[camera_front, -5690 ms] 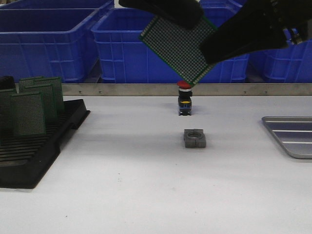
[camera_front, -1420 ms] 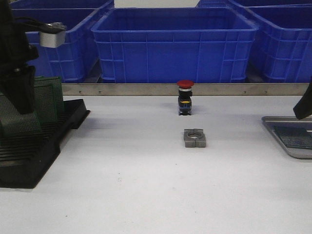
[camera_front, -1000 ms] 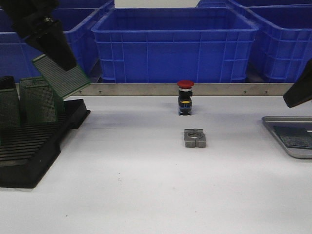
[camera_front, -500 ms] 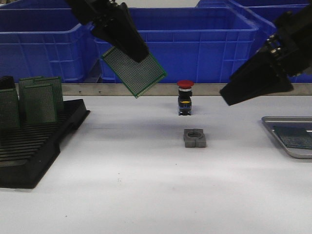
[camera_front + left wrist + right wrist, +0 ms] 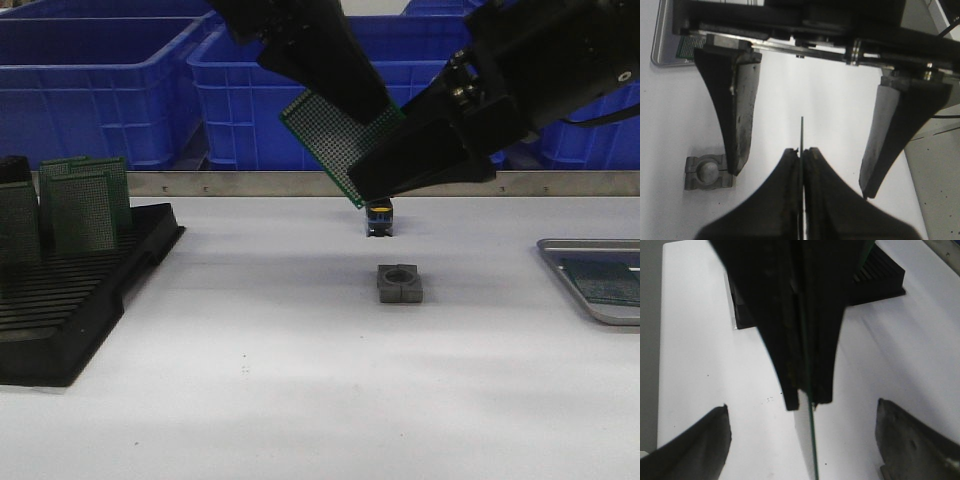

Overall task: Place circuit board on tray
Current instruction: 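Grasp the second board with the right gripper and release the left, then lower the second board onto the silver tray and open the right gripper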

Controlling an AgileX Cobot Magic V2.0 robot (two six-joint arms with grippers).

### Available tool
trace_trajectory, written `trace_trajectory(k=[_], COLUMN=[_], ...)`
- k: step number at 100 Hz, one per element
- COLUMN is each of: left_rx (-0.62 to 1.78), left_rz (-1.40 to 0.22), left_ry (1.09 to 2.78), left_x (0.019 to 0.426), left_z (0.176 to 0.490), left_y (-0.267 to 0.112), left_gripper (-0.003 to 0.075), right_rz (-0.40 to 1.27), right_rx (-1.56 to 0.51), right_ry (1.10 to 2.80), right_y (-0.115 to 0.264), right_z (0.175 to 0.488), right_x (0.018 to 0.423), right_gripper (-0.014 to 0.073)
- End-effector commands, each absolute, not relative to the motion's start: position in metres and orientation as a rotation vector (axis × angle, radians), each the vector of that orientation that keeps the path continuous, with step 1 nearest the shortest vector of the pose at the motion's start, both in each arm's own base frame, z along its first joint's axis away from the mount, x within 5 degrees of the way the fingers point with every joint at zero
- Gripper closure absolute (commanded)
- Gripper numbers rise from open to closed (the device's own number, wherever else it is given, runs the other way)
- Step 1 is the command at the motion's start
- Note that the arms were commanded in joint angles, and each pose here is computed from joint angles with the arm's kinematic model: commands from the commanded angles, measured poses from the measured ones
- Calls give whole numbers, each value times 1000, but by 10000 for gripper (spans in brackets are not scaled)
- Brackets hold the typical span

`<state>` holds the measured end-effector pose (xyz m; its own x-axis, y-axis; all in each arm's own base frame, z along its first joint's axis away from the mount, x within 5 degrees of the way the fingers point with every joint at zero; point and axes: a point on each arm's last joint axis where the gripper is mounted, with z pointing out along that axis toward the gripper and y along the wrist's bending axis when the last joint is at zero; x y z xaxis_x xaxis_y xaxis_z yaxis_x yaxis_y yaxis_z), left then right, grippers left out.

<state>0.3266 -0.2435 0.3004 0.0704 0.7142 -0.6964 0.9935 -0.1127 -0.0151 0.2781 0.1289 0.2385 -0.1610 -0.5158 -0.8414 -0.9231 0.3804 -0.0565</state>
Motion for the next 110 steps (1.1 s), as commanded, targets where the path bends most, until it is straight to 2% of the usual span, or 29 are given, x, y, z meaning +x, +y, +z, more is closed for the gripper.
trace_trajectory(k=[1,11,25,34,46,53,60,75,82,99,110], left_rx=[1849,1849,1849,1849,1849,1848,1845,1829,1816,1765,1729], left_rz=[-844,-844,-844,-844,-844,-846,-855,-845,-830,-786,-758], left_ry=[1591,1591,1591,1591,1591,1591,1589,1598,1602,1604,1613], left_x=[310,310,310,310,310,310,310,313,316,327,336], left_z=[336,336,336,336,336,337,337,337,338,348,354], left_y=[-244,-244,-244,-244,-244,-244,-244,-241,-238,-226,-215], left_gripper=[741,741,741,740,736,689,587,279,195,178,178], right_rz=[630,629,629,630,635,638,645,683,717,768,736], right_rx=[-1207,-1207,-1207,-1205,-1197,-1191,-1181,-1130,-1084,-926,-788], right_ry=[1732,1733,1733,1733,1732,1733,1739,1783,1821,1946,2030], right_y=[131,131,131,131,131,131,131,131,131,126,112], right_z=[262,262,262,262,262,262,262,262,262,258,251], right_x=[278,278,278,278,278,278,278,278,278,280,285], right_gripper=[34,206,533,671,664,664,664,664,664,664,664])
